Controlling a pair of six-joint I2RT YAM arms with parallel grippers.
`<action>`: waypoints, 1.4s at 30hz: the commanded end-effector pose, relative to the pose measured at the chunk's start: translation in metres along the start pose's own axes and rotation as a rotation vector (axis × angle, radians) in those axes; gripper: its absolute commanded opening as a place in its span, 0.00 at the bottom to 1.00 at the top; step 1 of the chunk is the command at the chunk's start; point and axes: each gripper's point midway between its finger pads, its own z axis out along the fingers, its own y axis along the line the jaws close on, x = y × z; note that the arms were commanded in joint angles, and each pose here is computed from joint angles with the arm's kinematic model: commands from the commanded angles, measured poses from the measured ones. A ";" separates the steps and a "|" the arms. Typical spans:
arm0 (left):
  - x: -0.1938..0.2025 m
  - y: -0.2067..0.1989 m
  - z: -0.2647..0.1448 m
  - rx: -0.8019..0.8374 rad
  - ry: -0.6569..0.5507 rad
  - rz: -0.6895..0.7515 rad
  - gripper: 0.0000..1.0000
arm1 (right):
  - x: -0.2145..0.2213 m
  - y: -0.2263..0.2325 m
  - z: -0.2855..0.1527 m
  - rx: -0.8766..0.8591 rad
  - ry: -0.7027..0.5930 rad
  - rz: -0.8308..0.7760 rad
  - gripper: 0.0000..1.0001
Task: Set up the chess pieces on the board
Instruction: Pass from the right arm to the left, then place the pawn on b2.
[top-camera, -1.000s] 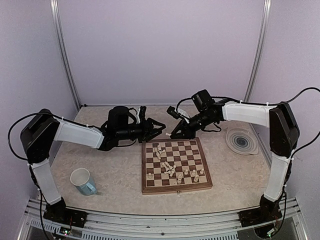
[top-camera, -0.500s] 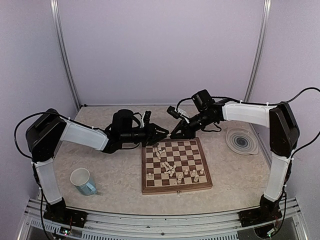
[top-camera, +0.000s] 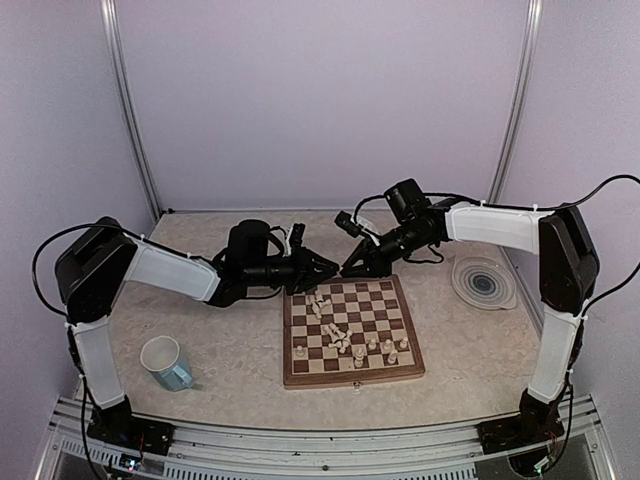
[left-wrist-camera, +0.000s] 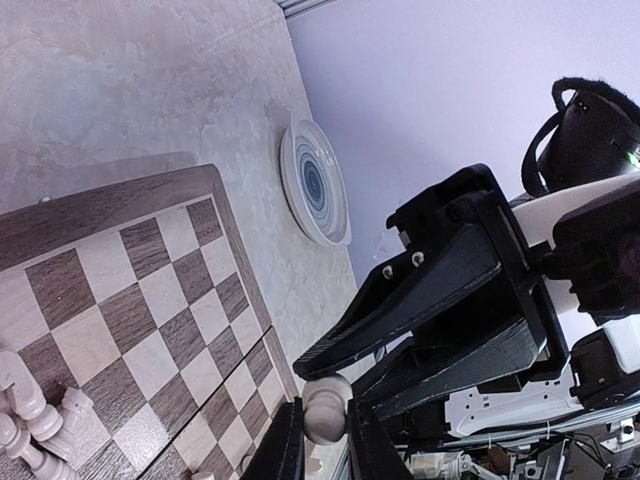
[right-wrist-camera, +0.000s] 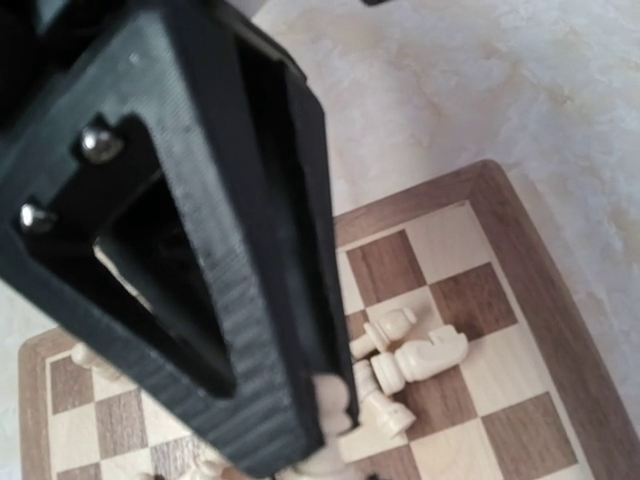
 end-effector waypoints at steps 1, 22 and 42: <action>-0.003 -0.015 0.007 0.037 0.002 0.041 0.16 | -0.011 0.007 -0.010 -0.009 -0.026 -0.019 0.15; 0.062 0.010 -0.050 -0.529 0.278 0.716 0.07 | 0.008 -0.020 -0.103 0.127 -0.113 -0.039 0.49; 0.134 0.065 -0.040 -0.745 0.533 0.885 0.06 | 0.032 -0.027 -0.088 0.082 -0.068 0.007 0.49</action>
